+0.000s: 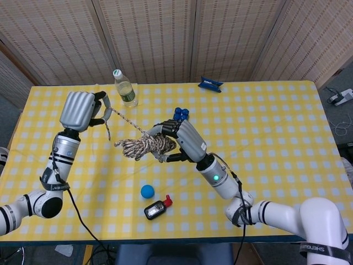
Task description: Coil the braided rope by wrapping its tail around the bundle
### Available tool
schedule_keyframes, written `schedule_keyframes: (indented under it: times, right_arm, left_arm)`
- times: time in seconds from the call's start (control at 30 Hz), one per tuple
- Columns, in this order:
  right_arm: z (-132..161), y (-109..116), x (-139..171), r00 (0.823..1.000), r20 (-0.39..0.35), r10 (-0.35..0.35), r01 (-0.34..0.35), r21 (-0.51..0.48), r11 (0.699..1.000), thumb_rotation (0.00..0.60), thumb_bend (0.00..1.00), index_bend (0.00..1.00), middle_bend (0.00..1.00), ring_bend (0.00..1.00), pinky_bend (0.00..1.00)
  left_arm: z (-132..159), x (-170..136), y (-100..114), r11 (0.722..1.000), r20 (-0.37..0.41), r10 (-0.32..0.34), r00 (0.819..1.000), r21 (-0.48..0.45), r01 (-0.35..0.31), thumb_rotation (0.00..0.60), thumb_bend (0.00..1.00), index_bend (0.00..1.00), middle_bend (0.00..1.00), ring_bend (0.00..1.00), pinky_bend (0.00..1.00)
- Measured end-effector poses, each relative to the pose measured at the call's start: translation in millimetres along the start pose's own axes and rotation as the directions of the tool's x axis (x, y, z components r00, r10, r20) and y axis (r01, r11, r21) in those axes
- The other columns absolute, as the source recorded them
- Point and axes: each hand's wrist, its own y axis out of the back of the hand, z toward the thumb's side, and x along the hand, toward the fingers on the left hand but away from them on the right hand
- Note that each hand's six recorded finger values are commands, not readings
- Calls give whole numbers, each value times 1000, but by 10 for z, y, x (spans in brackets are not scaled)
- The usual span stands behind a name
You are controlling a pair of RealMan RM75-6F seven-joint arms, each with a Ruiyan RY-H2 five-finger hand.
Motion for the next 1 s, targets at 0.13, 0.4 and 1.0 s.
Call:
schedule_keyframes:
  times: [0.13,0.4,1.0]
  right_arm:
    - [9,105,-10,999,-10,-52,52,-13,999,600,303,857,700,539,550]
    - [20,275,-12,992,-22,-126,125,-28,992,600,303,859,702,543,559]
    - [-157,424,-29,970,59,-237,235,38,971,600,343,860,702,547,560]
  left_arm:
    - [-123,-86,-73,1000,-24,-25,999,16,26,600,376,704,919,862,962]
    - [-374,-216,-235,995,-75,-76,994,53,80,600,376,704,919,862,962]
    - [-479,-397,-229,993,-61,-49,997,107,55,600,377,704,919,862,962]
